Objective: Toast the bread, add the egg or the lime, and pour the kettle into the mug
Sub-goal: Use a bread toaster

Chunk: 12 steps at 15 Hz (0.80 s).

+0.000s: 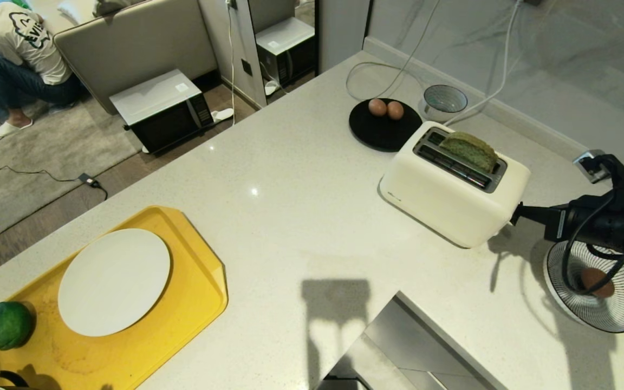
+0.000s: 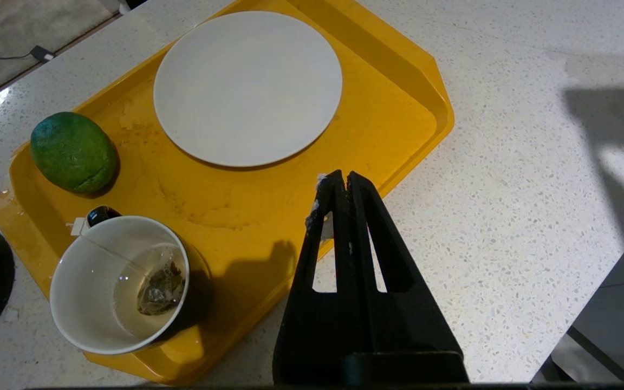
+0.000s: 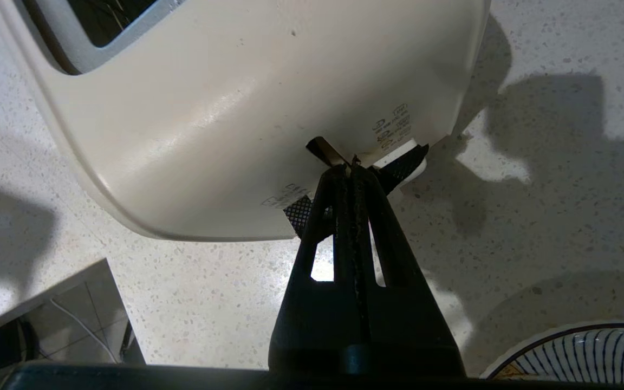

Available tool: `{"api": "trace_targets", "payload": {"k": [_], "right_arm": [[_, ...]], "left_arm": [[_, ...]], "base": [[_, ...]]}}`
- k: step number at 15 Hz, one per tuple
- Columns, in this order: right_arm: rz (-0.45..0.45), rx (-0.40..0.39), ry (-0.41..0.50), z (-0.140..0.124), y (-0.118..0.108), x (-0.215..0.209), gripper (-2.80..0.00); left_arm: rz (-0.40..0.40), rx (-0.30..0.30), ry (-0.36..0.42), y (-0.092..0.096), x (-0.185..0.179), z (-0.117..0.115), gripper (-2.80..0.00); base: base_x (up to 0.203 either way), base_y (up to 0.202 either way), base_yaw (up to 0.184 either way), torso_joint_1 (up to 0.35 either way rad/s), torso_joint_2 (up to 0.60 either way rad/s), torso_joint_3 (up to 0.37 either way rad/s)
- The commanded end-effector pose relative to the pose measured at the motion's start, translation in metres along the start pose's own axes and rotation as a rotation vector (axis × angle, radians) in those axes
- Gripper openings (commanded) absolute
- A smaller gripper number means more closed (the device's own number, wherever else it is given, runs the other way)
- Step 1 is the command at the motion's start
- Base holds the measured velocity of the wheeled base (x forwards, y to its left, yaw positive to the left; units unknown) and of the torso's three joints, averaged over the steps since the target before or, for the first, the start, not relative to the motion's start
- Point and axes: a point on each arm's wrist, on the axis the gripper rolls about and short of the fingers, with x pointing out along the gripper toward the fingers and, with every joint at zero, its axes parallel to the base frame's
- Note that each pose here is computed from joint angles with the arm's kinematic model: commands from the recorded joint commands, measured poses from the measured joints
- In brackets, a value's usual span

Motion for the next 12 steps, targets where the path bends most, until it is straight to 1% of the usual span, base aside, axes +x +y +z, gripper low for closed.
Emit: {"api": "trace_targets", "payload": {"k": [1,12], "right_arm": [[0.004,0.005,0.010,-0.0051,-0.0040,0.0081,-2.80],[0.007,0.012,0.022,-0.0085,-0.0073,0.0145,-2.80]], "left_arm": [[0.000,0.000,-0.002,0.0000,-0.0001,0.0001,-2.80],[0.000,0.000,-0.002,0.0000,-0.0001,0.0001,-2.80]], "base": [[0.000,0.000,0.000,0.000,0.00,0.000],[0.000,0.000,0.000,0.000,0.00,0.000]]}}
